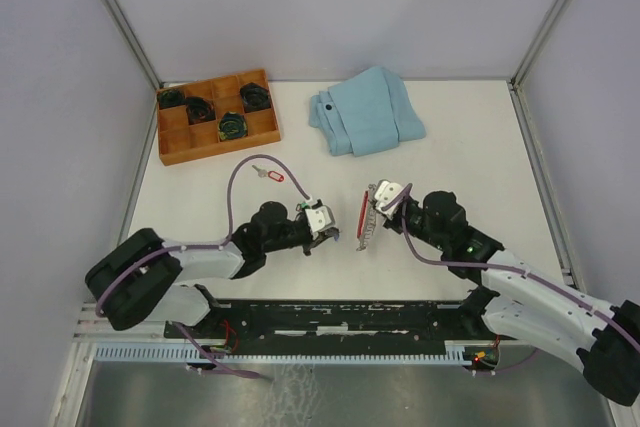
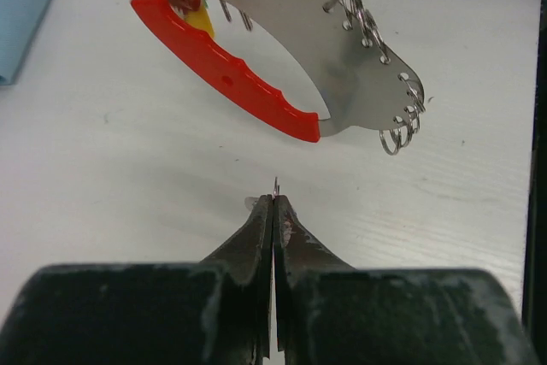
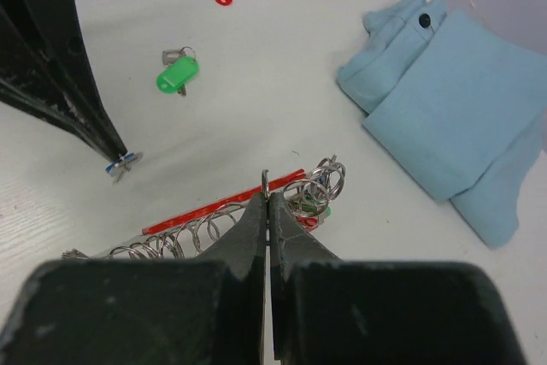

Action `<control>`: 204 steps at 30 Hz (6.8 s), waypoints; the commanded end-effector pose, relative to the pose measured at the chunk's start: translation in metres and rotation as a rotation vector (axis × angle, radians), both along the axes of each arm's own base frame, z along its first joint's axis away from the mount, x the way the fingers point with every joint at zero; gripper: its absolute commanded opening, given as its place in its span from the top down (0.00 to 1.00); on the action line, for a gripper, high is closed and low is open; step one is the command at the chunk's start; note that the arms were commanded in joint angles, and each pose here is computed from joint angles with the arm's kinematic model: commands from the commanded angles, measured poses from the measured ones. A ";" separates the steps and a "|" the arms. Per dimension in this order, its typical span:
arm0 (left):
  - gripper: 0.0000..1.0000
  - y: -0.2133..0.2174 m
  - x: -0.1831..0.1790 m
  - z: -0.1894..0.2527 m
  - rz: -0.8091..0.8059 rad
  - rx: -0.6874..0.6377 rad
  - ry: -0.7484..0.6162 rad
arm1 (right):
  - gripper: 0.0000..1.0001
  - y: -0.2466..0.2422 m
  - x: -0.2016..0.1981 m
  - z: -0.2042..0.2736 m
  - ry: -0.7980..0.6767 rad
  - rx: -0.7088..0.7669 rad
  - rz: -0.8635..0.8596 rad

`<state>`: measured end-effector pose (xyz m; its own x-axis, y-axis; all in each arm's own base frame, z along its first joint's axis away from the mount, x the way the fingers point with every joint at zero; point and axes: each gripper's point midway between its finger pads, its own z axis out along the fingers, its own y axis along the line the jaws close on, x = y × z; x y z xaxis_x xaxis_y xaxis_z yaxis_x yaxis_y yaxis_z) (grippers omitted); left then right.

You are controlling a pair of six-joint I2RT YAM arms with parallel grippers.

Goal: Put the keys on the keyring

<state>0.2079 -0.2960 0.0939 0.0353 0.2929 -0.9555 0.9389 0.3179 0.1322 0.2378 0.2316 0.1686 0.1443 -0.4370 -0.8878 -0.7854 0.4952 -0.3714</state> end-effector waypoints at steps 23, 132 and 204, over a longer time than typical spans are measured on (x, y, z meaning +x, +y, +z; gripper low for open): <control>0.73 -0.043 0.035 0.007 0.143 -0.298 0.162 | 0.99 -0.009 -0.008 0.052 0.006 0.080 -0.042; 0.97 0.016 0.005 0.030 -0.065 -0.193 -0.105 | 0.41 -0.046 0.001 -0.046 0.676 -0.021 -0.623; 0.97 0.015 0.009 0.027 -0.059 -0.150 -0.071 | 0.67 0.001 -0.009 -0.138 1.075 -0.271 -0.687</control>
<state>0.2076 -0.2736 0.0913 0.0075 0.1957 -0.9806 0.9515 0.3003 0.0672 0.2268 0.2238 0.0303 -0.8732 -0.4067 -0.2687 -0.4481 0.8867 0.1141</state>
